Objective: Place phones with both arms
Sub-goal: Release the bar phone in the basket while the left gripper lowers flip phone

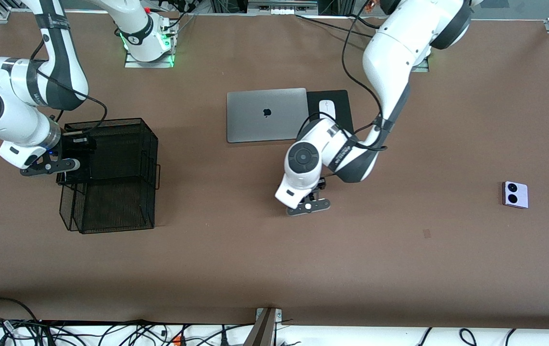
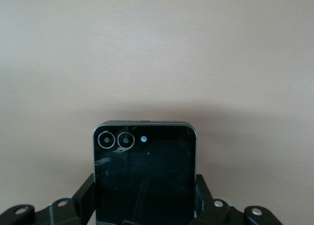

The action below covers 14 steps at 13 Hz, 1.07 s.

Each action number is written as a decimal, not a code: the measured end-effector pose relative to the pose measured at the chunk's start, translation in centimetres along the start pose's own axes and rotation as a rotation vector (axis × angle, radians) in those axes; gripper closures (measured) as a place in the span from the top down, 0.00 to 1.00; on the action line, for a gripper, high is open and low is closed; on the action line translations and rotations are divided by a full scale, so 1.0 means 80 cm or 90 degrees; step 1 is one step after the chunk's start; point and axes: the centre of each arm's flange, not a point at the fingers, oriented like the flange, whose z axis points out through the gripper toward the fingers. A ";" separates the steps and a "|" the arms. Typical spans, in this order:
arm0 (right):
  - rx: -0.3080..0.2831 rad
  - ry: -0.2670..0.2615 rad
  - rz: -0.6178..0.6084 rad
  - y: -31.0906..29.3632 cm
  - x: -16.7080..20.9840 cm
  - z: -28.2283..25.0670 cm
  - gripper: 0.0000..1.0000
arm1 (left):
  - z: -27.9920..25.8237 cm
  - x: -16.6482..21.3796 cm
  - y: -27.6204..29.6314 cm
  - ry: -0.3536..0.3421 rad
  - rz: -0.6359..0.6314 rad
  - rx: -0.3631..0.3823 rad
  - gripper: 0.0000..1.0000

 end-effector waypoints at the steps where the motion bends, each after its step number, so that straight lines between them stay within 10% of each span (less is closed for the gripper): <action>1: 0.004 0.003 0.002 -0.001 0.000 0.003 0.81 | 0.001 -0.009 0.017 0.013 0.011 -0.018 0.81; 14: 0.028 0.042 0.032 -0.006 0.016 0.022 0.81 | 0.063 -0.033 0.066 0.078 0.072 -0.091 0.87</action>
